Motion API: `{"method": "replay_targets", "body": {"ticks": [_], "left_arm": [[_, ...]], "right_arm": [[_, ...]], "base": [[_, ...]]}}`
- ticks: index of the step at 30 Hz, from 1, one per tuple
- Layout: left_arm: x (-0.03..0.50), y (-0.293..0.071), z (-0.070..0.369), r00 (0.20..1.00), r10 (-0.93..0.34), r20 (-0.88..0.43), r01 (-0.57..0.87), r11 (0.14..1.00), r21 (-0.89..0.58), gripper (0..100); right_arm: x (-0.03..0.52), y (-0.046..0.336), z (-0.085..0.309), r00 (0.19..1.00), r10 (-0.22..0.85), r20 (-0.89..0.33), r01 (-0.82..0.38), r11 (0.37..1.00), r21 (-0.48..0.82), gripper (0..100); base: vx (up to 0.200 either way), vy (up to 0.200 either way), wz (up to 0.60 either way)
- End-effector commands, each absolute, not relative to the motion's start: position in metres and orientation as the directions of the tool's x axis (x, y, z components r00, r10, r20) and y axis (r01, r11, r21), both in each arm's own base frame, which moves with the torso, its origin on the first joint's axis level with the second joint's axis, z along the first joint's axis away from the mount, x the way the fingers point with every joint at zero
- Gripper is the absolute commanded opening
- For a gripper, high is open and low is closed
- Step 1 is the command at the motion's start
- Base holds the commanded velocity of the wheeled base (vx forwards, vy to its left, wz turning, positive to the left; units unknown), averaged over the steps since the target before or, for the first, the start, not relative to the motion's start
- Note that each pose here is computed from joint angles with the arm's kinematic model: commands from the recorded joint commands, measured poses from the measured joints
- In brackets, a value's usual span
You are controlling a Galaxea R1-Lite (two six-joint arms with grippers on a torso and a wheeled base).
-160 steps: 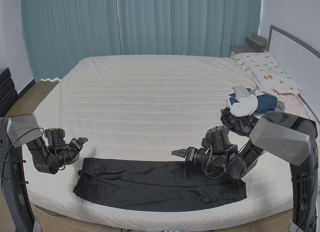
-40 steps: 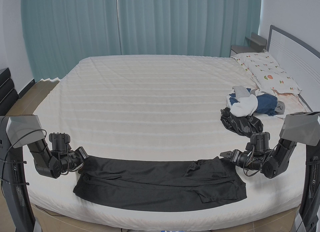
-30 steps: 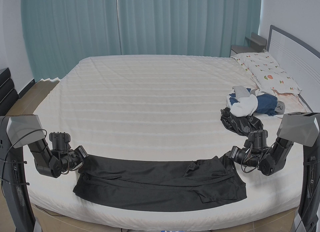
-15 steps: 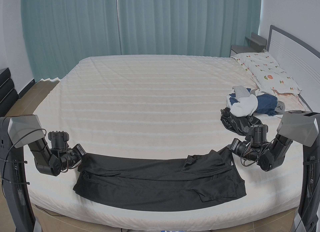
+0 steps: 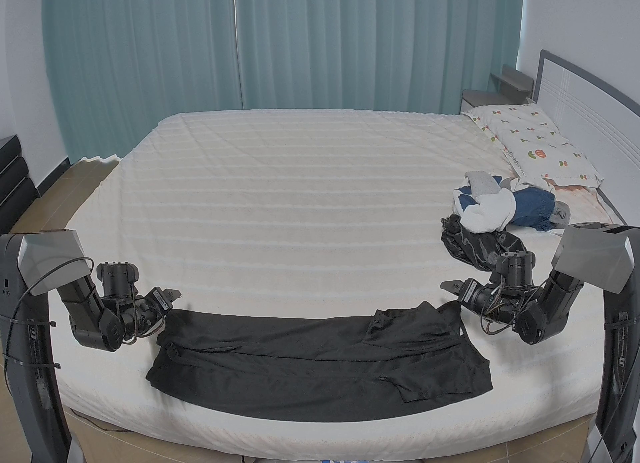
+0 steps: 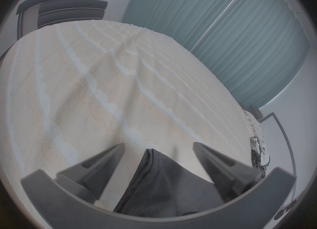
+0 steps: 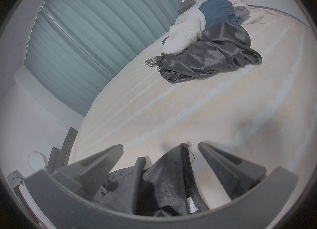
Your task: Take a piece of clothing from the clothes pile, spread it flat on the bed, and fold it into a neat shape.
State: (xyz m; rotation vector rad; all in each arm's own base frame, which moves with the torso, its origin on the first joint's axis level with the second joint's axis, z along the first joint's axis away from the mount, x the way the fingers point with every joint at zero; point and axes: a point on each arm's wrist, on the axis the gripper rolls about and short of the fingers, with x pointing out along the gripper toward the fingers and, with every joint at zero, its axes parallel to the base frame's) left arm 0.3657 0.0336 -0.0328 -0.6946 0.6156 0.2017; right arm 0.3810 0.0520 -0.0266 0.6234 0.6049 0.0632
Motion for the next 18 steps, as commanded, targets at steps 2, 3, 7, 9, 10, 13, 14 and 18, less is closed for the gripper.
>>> {"method": "replay_targets", "body": {"ticks": [2, 3, 7, 9, 10, 13, 14, 18], "left_arm": [[0.36, 0.039, -0.008, 0.829, -0.013, -0.559, -0.36, 0.753, -0.552, 100], [0.356, 0.038, -0.002, 0.828, -0.021, -0.561, -0.356, 0.752, -0.555, 100], [0.336, 0.032, 0.014, 0.778, -0.073, -0.624, -0.358, 0.765, -0.535, 100], [0.33, 0.025, 0.017, 0.743, -0.103, -0.661, -0.352, 0.78, -0.518, 100], [0.328, 0.022, 0.017, 0.727, -0.11, -0.678, -0.355, 0.785, -0.508, 100], [0.324, 0.014, 0.012, 0.68, -0.122, -0.723, -0.361, 0.803, -0.474, 100], [0.323, 0.013, 0.01, 0.669, -0.124, -0.733, -0.363, 0.806, -0.467, 100], [0.322, 0.011, 0.007, 0.654, -0.126, -0.746, -0.369, 0.808, -0.46, 100]], "right_arm": [[0.366, 0.049, -0.003, 0.838, 0.232, -0.493, 0.11, 0.813, 0.571, 100], [0.361, 0.05, 0.001, 0.836, 0.235, -0.496, 0.109, 0.814, 0.57, 100], [0.339, 0.055, 0.011, 0.821, 0.253, -0.513, 0.103, 0.817, 0.567, 100], [0.33, 0.057, 0.013, 0.812, 0.26, -0.522, 0.101, 0.819, 0.566, 100], [0.326, 0.057, 0.013, 0.807, 0.262, -0.529, 0.103, 0.82, 0.563, 100], [0.316, 0.06, 0.015, 0.795, 0.27, -0.542, 0.109, 0.817, 0.567, 100], [0.313, 0.062, 0.015, 0.792, 0.272, -0.546, 0.117, 0.811, 0.573, 100], [0.307, 0.069, 0.013, 0.783, 0.267, -0.562, 0.145, 0.801, 0.582, 100]], "base": [[0.0, 0.0, 0.0], [0.0, 0.0, 0.0], [0.0, 0.0, 0.0], [0.0, 0.0, 0.0], [0.0, 0.0, 0.0], [0.0, 0.0, 0.0], [0.0, 0.0, 0.0], [0.0, 0.0, 0.0]]}}
